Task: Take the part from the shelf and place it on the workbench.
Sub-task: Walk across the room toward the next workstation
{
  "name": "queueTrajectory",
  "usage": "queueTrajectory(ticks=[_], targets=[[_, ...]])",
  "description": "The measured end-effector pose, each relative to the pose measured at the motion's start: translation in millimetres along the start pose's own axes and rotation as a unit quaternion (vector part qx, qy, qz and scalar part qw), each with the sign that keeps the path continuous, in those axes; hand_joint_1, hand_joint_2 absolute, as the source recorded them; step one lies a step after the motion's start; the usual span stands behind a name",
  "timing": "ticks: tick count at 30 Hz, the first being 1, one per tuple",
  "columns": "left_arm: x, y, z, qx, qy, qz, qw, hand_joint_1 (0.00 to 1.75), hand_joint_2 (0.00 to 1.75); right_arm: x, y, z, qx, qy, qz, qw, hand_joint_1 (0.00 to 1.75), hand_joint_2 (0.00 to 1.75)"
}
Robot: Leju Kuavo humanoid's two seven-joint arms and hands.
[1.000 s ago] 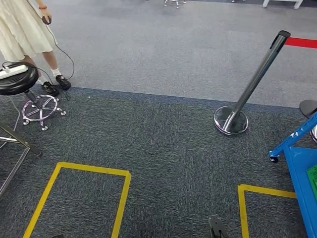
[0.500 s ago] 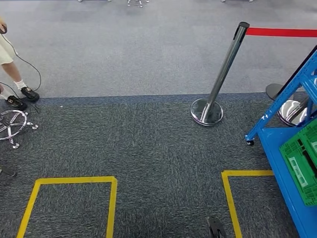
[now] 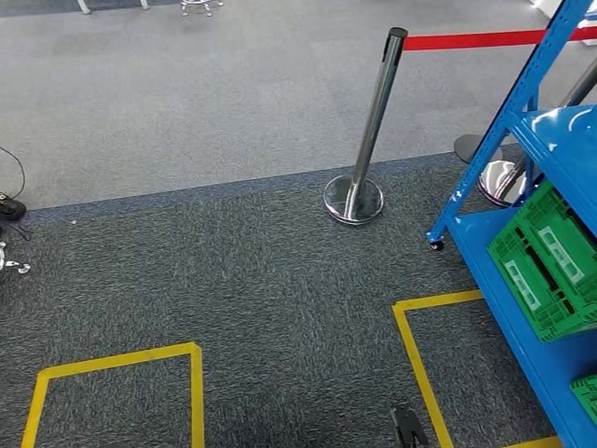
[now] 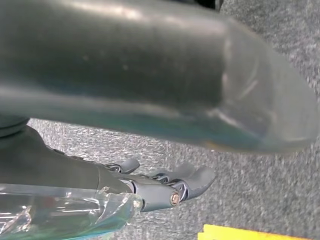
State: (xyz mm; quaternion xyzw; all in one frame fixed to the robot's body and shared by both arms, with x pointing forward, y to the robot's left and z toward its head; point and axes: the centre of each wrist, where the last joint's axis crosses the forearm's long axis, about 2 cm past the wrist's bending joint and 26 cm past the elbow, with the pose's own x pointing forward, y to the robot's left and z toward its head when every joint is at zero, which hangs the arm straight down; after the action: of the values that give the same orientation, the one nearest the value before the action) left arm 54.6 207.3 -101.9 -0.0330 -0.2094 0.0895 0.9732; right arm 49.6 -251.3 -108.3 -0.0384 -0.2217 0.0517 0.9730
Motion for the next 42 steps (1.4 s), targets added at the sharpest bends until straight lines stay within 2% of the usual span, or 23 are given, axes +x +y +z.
queueTrajectory(ticks=[18, 42], targets=[[0.1, -0.7, 0.0, -0.001, 0.001, -0.002, 1.0, 0.0, 0.0, -5.5, 1.0, 2.0, 0.003, 0.01, -0.001, 1.0, 0.0, 0.0], [-2.8, 3.6, 0.6, 0.002, 0.005, -0.009, 1.0, 0.0, 0.0, -0.4, 3.6, 0.8, 0.005, 0.008, -0.001, 1.0, 0.0, 0.0]])
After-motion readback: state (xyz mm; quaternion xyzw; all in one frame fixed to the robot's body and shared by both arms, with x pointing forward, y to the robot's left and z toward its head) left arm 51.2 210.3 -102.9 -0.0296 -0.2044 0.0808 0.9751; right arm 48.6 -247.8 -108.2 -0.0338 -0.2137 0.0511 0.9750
